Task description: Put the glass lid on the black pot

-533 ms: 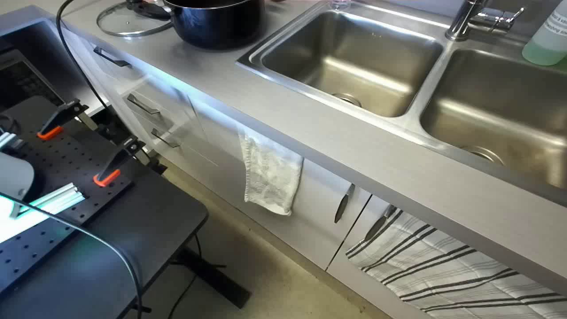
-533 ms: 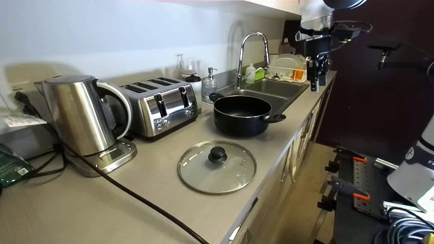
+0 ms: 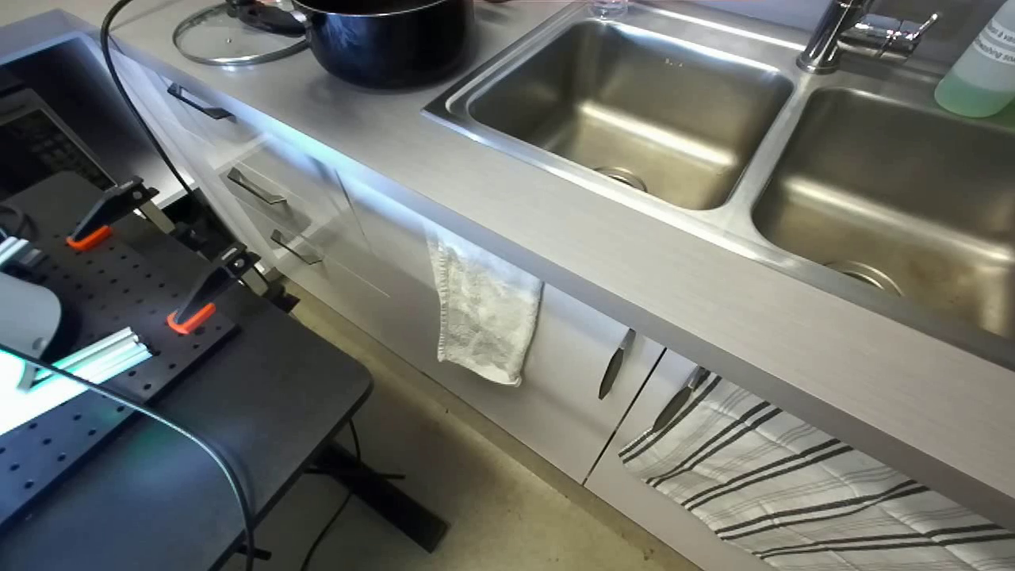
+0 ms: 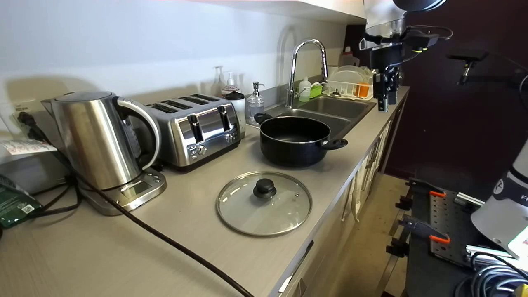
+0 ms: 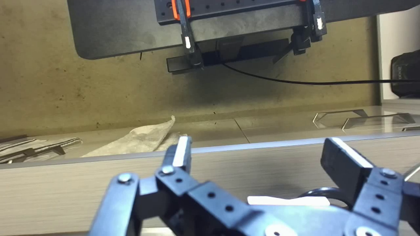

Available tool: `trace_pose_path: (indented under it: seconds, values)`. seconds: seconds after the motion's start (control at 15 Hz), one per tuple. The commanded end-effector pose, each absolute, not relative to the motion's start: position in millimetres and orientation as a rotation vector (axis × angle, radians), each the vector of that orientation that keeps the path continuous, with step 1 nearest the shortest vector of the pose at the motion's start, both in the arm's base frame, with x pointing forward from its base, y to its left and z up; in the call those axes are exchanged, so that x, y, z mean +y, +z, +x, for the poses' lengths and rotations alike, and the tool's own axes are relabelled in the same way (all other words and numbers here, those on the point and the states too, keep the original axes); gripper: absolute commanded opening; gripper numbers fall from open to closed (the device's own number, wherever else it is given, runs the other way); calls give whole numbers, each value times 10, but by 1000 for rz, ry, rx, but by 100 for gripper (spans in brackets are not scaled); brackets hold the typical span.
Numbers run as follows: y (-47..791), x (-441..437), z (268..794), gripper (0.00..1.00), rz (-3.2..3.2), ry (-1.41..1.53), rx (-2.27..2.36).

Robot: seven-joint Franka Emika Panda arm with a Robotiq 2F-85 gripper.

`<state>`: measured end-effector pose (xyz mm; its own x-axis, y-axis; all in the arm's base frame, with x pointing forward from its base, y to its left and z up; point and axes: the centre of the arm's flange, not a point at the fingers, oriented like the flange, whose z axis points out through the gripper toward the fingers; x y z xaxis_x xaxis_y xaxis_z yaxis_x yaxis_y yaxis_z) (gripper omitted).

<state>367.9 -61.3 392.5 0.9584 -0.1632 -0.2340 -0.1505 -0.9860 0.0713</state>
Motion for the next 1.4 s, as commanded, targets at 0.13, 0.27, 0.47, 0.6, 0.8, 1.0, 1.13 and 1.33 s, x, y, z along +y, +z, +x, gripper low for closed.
trace_pose_path:
  seconds: [0.13,0.27,0.47,0.6,0.8,1.0,1.13,1.33]
  values:
    - [3873,-343,3820,100,3017,-376,-107]
    - [3840,-147,3895,100,2986,-380,-12]
    - [3782,210,4027,100,2926,-373,173]
    - [3736,476,4126,100,2876,-357,309]
    - [3632,864,4279,100,2801,-326,523]
    - [3460,1229,4419,100,2701,-310,728]
    - [3320,1449,4495,100,2631,-295,859]
    - [3133,1753,4610,100,2528,-238,1043]
